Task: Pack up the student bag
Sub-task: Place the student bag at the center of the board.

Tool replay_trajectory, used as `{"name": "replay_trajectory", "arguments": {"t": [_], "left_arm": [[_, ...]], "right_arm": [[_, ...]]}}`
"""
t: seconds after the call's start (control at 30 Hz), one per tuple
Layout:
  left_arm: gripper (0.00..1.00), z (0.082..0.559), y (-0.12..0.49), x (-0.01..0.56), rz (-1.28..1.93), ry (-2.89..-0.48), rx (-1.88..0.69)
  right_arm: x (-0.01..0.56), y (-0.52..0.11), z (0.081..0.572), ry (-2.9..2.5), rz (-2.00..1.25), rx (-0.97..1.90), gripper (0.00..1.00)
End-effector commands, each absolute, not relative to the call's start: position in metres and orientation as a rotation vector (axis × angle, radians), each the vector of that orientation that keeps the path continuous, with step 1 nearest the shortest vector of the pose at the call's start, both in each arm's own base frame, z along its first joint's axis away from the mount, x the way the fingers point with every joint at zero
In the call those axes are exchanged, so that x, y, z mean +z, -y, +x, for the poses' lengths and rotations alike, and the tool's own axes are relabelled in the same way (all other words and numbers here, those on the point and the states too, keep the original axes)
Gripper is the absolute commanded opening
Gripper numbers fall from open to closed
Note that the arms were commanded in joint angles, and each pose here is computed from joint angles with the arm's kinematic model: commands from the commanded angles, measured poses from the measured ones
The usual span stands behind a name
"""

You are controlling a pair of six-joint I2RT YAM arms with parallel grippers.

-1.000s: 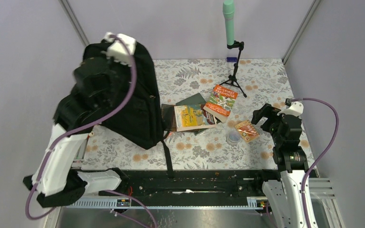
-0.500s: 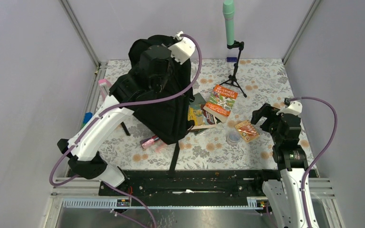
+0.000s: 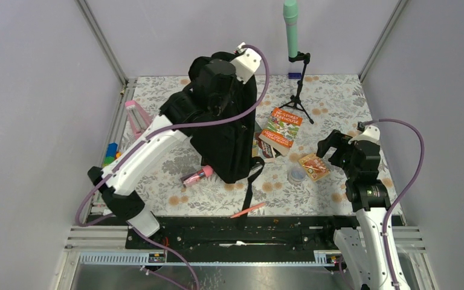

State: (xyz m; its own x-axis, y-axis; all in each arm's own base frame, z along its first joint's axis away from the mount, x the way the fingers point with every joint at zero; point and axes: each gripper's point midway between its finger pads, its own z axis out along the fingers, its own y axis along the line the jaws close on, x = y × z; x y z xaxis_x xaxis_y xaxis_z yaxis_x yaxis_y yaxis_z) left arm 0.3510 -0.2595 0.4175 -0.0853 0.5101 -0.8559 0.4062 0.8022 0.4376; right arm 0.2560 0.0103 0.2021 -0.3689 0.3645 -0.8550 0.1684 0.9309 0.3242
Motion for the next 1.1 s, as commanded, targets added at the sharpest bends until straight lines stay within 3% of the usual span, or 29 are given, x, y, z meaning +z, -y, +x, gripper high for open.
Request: {"name": "replay_trajectory", "arguments": {"t": [0.0, 0.27, 0.47, 0.5, 0.63, 0.77, 0.9, 1.07], "left_arm": [[0.0, 0.367, 0.293, 0.423, 0.61, -1.705, -0.038], [0.0, 0.395, 0.339, 0.357, 0.615, -1.798, -0.091], [0.1, 0.416, 0.357, 0.319, 0.553, -1.869, -0.157], [0.16, 0.419, 0.359, 0.311, 0.551, -1.886, -0.174], [0.59, 0.421, 0.366, 0.293, 0.555, -1.919, -0.224], [0.85, 0.412, 0.359, 0.307, 0.54, -1.882, -0.256], [0.99, 0.39, 0.349, 0.325, 0.55, -1.818, -0.332], [0.99, 0.355, 0.328, 0.347, 0.556, -1.768, -0.419]], "right_arm": [[0.223, -0.012, 0.259, -1.906, 0.368, 0.237, 0.98], [0.219, -0.022, 0.259, -1.929, 0.349, 0.294, 0.99], [0.219, -0.032, 0.26, -1.943, 0.334, 0.359, 0.98], [0.218, -0.034, 0.26, -1.948, 0.331, 0.368, 0.98], [0.215, -0.038, 0.259, -1.963, 0.32, 0.39, 0.98], [0.208, -0.039, 0.26, -1.984, 0.317, 0.397, 0.98], [0.205, -0.046, 0.264, -1.995, 0.303, 0.437, 0.98], [0.203, -0.058, 0.269, -2.006, 0.262, 0.517, 0.95]]}}
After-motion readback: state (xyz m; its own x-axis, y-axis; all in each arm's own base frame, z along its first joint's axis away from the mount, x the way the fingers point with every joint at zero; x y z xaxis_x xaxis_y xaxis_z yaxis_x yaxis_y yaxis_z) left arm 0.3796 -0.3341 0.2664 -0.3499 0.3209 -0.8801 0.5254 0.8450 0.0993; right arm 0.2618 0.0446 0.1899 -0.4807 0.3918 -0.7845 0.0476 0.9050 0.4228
